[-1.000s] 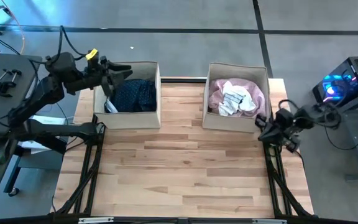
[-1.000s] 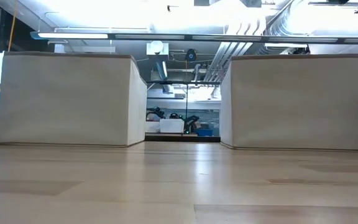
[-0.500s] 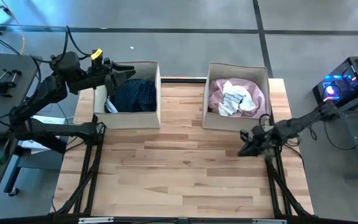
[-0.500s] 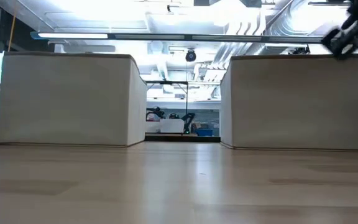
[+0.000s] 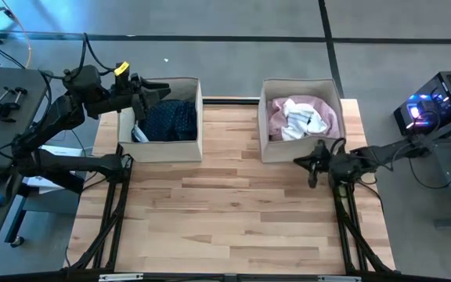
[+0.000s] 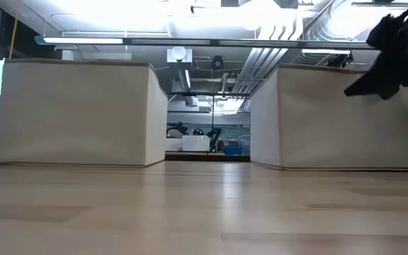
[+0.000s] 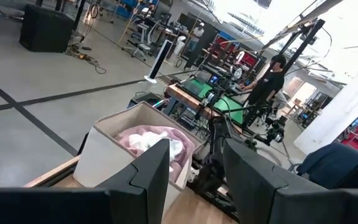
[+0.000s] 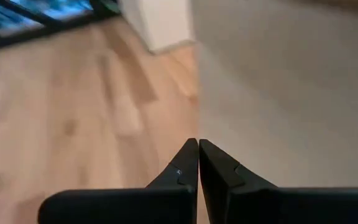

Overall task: Sort clothes
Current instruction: Adjust the laundry bins, then return to home position

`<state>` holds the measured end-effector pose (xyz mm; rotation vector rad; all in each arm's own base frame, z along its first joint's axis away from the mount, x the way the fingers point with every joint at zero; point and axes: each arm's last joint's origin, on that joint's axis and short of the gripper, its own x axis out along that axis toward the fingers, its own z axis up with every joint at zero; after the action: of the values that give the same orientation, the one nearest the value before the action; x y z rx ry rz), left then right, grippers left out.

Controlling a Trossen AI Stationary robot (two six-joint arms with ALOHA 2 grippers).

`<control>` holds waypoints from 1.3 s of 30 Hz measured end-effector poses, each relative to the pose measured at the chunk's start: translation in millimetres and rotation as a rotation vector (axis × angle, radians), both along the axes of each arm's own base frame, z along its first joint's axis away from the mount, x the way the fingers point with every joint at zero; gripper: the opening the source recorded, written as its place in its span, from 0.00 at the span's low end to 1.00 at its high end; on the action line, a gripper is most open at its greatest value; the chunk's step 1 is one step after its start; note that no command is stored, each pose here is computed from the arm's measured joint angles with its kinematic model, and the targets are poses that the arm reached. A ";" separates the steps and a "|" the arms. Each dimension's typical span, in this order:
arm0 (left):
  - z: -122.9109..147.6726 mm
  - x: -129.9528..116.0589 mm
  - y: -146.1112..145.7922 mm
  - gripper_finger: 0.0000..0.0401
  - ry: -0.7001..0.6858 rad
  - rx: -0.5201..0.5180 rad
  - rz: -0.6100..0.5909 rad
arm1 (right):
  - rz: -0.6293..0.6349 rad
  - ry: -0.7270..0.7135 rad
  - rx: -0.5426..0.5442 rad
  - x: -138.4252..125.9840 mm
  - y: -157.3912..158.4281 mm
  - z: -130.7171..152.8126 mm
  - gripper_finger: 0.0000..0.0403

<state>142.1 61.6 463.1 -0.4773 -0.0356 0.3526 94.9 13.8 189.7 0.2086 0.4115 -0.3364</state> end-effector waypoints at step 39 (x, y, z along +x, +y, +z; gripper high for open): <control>6.5 -11.1 -19.2 0.35 0.007 0.206 -0.111 | 0.238 -0.492 0.199 1.7 1.6 -19.8 0.00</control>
<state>131.0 42.4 469.6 -0.2724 -0.0380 0.2385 96.6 15.4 169.9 0.4214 -0.0199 -0.0033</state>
